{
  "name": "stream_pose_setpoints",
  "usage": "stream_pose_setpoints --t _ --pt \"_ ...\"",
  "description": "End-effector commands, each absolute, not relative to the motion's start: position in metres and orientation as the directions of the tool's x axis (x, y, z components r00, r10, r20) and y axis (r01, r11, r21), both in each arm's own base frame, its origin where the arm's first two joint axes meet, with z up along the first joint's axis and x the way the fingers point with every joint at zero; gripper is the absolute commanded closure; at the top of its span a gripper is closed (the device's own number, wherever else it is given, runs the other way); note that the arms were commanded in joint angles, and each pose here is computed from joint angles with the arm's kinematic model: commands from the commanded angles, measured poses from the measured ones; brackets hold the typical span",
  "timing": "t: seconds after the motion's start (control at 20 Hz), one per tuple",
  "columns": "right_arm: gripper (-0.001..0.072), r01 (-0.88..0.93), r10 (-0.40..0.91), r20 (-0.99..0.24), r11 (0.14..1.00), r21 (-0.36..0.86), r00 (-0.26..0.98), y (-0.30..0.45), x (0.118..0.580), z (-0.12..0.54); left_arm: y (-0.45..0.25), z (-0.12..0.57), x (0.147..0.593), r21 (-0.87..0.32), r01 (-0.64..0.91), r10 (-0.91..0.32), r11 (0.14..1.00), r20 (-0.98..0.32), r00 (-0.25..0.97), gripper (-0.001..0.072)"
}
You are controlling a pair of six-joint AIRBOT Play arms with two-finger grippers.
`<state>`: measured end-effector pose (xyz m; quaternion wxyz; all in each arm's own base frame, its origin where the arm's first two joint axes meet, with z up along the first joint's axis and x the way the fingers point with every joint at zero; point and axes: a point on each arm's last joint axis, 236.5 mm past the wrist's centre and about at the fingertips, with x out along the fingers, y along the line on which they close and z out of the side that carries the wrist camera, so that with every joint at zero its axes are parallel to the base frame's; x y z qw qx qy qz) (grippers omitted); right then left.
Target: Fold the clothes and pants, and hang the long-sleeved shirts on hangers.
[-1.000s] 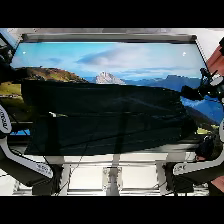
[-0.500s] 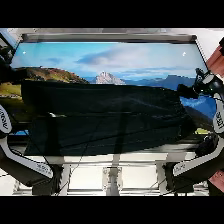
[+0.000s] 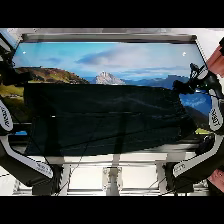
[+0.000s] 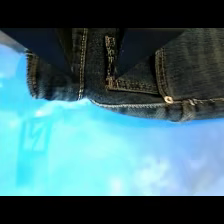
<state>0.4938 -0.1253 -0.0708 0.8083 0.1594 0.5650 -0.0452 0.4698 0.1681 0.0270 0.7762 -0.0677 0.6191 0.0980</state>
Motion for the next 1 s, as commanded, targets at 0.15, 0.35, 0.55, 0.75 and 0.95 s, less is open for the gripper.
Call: stream_pose_setpoints --t 0.15,0.35,0.55,0.75,0.95 --pt "0.0269 0.286 0.098 -0.963 0.943 0.171 0.251 -0.15 0.47 -0.073 0.169 0.024 0.47 0.016 -0.24 0.067 0.971 -0.976 0.209 0.0683" --pt "0.0266 0.286 0.157 -0.973 0.937 0.202 0.17 -0.134 0.461 -0.105 0.169 0.024 0.47 0.016 -0.24 0.067 0.971 -0.976 0.209 0.0683" --pt "0.0415 0.272 0.162 -0.965 0.938 0.215 0.206 -0.123 0.476 -0.111 0.169 0.023 0.47 0.015 -0.24 0.067 0.971 -0.976 0.207 0.0683" --pt "0.0698 0.274 0.166 -0.954 0.933 0.234 0.251 -0.12 0.487 -0.108 0.166 0.009 0.471 0.004 -0.254 0.052 0.967 -0.982 0.181 0.0683" --pt "0.0698 0.298 0.147 -0.947 0.925 0.234 0.287 -0.125 0.496 -0.107 0.159 -0.012 0.481 -0.017 -0.259 0.029 0.966 -0.984 0.176 0.0684"
